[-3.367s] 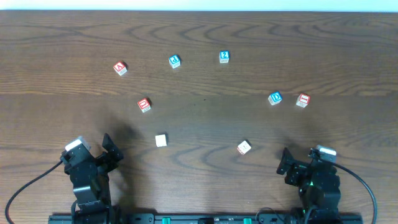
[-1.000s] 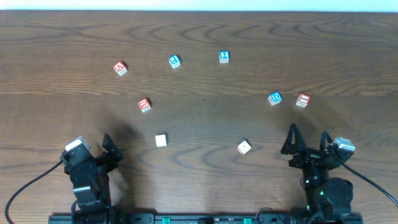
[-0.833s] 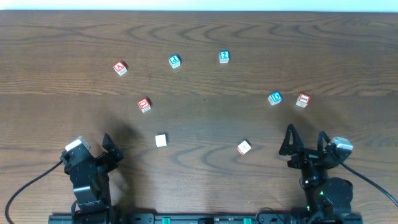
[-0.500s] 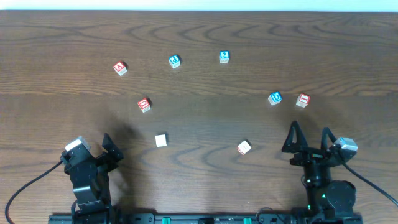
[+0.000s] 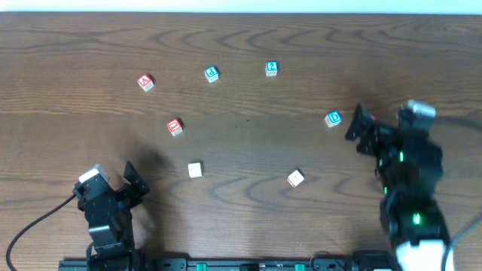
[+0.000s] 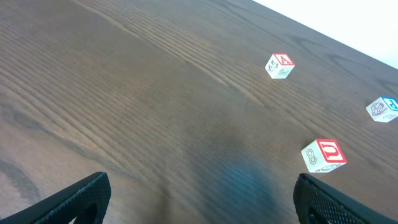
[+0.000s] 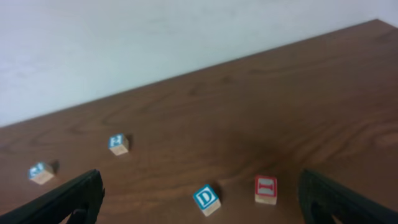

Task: Spell out Ai2
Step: 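Open the right gripper and reach toward the red 'I' block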

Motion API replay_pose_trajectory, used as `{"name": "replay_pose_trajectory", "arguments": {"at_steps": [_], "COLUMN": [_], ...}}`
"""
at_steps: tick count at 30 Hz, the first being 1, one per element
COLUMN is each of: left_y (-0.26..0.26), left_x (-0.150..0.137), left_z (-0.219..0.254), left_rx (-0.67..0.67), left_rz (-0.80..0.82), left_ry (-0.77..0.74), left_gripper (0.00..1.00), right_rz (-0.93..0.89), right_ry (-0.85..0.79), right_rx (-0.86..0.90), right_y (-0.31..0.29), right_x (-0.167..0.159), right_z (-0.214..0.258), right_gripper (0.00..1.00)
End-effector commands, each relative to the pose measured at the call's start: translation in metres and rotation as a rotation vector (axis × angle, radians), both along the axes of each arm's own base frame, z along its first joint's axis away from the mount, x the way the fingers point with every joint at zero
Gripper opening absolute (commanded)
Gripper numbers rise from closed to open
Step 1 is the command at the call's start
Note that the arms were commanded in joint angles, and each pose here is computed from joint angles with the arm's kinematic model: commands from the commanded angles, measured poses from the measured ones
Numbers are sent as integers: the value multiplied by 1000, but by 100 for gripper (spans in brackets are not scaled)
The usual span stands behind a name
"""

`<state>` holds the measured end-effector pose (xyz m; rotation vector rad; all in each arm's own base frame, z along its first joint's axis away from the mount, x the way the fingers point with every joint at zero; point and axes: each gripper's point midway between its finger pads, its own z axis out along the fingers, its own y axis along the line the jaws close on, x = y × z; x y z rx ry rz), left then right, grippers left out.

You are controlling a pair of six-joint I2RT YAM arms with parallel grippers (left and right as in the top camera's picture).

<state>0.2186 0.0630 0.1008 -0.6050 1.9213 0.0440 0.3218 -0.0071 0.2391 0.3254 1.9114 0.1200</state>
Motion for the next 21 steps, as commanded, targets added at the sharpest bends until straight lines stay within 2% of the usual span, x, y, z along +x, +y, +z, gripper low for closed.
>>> {"name": "replay_pose_trajectory", "arguments": {"at_steps": [1, 7, 11, 14, 21], "left_y": [0, 0, 0, 0, 0], "left_x": [-2, -2, -2, -2, -2], "left_z": [-11, -11, -11, -11, -11], "left_rx": [12, 12, 12, 12, 12], "left_rz": [-5, -5, -5, -5, -4], "left_ry": [28, 28, 28, 28, 28], "left_gripper": [95, 95, 95, 95, 95], "right_rz": [-12, -120, -261, -227, -204], "right_ry": [60, 279, 403, 426, 428], "right_rx": [-36, 98, 263, 323, 336], "right_y": [-6, -19, -33, -24, -19], "right_x": [25, 70, 78, 87, 89], "right_z": [10, 2, -15, -23, -23], "right_gripper": [99, 99, 99, 99, 99]}}
